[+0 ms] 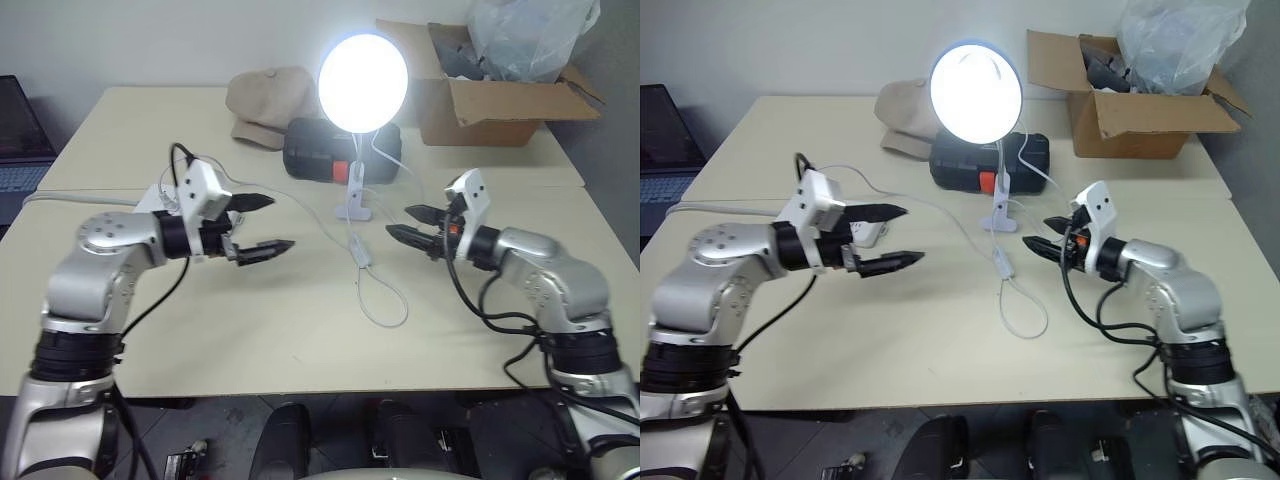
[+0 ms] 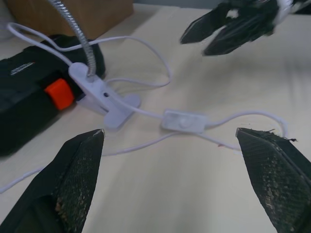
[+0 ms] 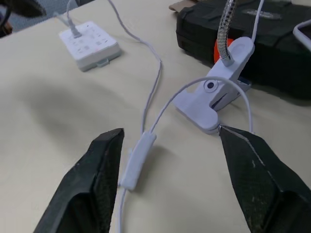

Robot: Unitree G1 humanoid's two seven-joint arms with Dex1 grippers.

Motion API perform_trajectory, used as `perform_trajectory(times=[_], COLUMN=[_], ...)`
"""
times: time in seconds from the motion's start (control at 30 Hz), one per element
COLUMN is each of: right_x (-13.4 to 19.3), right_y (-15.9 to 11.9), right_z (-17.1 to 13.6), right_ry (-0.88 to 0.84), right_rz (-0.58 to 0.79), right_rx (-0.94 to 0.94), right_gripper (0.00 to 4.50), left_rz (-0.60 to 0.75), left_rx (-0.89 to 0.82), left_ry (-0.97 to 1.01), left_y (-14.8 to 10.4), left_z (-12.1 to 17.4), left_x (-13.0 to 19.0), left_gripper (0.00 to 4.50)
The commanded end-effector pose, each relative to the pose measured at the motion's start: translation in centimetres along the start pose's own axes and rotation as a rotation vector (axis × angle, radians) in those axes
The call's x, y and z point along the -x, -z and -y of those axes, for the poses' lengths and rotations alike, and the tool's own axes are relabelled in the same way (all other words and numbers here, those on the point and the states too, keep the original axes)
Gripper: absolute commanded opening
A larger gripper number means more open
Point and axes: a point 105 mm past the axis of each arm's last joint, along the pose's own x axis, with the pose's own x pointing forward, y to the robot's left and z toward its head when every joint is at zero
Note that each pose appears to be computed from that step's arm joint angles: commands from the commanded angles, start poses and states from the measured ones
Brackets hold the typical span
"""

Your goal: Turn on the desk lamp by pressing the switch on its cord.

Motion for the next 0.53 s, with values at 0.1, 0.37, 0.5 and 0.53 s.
perform_trajectory(times=[0.1,0.37,0.5,0.53], right_x=[4.0,6.9,7.1,7.1], right_y=[-0.5,-1.1,-1.0,-0.9], right_z=[-1.6,-1.2,-1.4,-1.4], right_ry=[-0.165,-0.197,-0.206,-0.208], right_rz=[-0.138,-0.186,-0.2,-0.203], right_rx=[0.201,0.265,0.291,0.298], right_gripper=[3.66,3.66,3.66,3.66], left_rz=[-0.153,-0.155,-0.126,-0.128], left_rx=[0.067,0.122,0.125,0.125], left_ry=[-0.032,0.017,0.041,0.051], left_y=[1.3,1.8,1.7,1.8], left_z=[0.9,3.7,4.3,4.4], left_x=[3.4,4.0,3.5,3.4], left_gripper=[4.5,4.5,4.5,4.5])
